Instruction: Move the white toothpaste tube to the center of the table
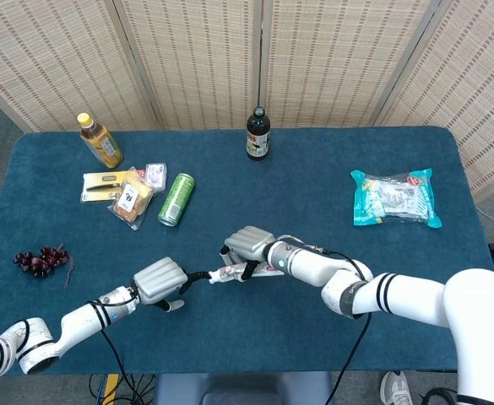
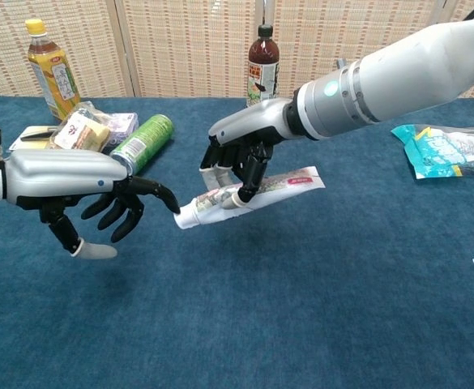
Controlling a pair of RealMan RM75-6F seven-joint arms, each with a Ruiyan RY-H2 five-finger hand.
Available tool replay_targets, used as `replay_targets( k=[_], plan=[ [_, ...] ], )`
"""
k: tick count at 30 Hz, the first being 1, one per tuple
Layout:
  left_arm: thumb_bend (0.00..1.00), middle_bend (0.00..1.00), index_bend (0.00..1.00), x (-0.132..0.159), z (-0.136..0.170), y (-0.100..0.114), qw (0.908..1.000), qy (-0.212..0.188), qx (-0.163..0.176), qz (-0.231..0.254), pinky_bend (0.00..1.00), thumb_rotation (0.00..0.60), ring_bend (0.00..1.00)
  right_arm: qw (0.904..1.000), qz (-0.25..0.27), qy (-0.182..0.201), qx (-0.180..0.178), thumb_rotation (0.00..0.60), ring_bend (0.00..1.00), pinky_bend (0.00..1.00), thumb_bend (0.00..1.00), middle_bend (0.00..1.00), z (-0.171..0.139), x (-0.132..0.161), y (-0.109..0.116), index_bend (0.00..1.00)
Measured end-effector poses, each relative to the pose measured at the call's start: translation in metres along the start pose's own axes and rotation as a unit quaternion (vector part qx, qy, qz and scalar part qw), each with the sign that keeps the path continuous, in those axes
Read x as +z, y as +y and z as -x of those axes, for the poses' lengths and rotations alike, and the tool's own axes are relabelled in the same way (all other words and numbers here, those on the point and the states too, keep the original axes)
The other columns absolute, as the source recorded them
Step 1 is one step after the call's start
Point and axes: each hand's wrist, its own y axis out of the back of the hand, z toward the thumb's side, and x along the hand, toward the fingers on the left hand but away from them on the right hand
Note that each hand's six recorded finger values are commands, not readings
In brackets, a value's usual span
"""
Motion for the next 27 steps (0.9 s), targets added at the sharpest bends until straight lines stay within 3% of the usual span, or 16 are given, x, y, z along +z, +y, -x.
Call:
replay_targets(
  k=[27],
  plan=[
    [0.29, 0.57, 0.2, -0.0007, -0.0035, -0.004, 0.9999, 0.001, -0.006, 0.013, 0.64, 0.6, 0.56, 0.9993, 0.024, 0.009, -0.028, 0.6, 0.68, 0.46, 1.0, 0.83, -0.0034, -0.0009, 0.0063, 0.95]
  ],
)
